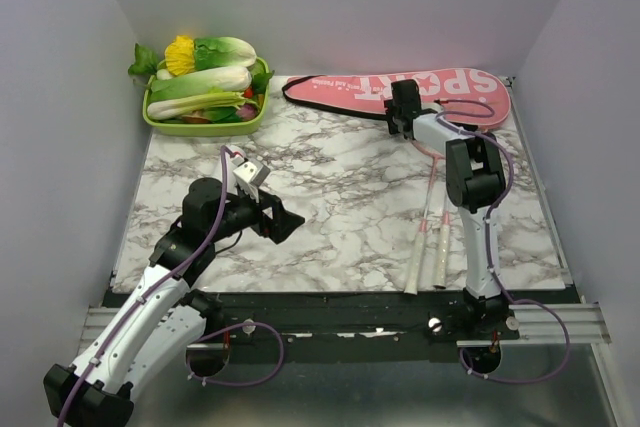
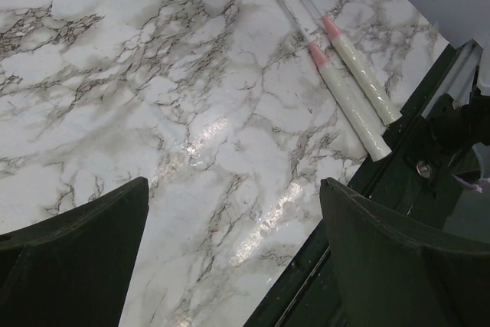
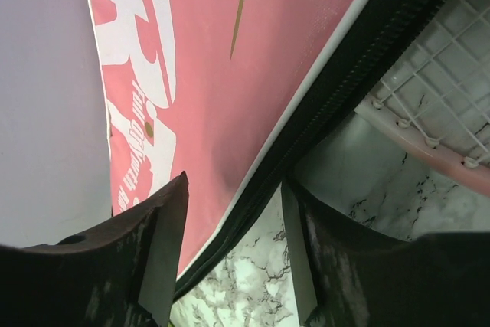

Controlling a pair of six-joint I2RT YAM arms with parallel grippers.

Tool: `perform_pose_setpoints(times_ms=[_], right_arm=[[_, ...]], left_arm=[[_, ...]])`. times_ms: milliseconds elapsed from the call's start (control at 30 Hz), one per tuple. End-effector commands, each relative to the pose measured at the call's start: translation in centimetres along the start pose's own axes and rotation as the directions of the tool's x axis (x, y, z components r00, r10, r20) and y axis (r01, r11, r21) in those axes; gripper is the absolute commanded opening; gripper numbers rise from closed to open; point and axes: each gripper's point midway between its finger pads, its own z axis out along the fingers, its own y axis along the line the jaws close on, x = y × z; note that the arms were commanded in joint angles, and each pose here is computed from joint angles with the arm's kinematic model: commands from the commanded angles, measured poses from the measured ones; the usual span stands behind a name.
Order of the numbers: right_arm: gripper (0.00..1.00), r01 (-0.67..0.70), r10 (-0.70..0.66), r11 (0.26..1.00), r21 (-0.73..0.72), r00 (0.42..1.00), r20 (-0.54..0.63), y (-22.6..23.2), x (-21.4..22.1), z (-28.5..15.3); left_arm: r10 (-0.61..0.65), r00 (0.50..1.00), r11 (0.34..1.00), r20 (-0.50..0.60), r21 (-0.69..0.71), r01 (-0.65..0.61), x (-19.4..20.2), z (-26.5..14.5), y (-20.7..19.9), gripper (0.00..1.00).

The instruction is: Pack up the badminton gear

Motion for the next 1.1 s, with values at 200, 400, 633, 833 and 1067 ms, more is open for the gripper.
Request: perform_pose_setpoints(times_ms=[200,400,633,833,1067], right_arm=[[0.27,0.037,-0.036,0.998,0.054,0.999,-0.017,-1.1,-0.8,2.3],[0.01,0.031,-0.030,0.999,0.029,0.999,-0.034,-0.5,-2.0,2.5],[0.01,0.144,-0.151,0.980,-0.135,0.987,-0.048,3.4,-4.4,-1.8],[0.01,0.299,-0.342,0.908,-0.292,0.933,-0.109,5.9,-5.1,-8.2],[0.01,0.450,-0.564,0.782,-0.432,0.806,-0.181,4.2,-3.6,-14.4]], left_arm=[[0.009,1.000,1.000,-0.007,0.008,-0.009,0.1,0.2,0.0,0.99],[0.009,1.000,1.000,-0.013,-0.014,-0.009,0.3,0.1,0.4,0.99],[0.033,0.999,0.999,0.024,-0.031,-0.032,-0.5,-0.4,0.3,0.99],[0.059,0.996,0.998,0.063,-0.041,-0.056,-1.4,-1.0,0.2,0.99],[0.095,0.989,0.994,0.116,-0.066,-0.088,-2.4,-2.1,0.0,0.99]])
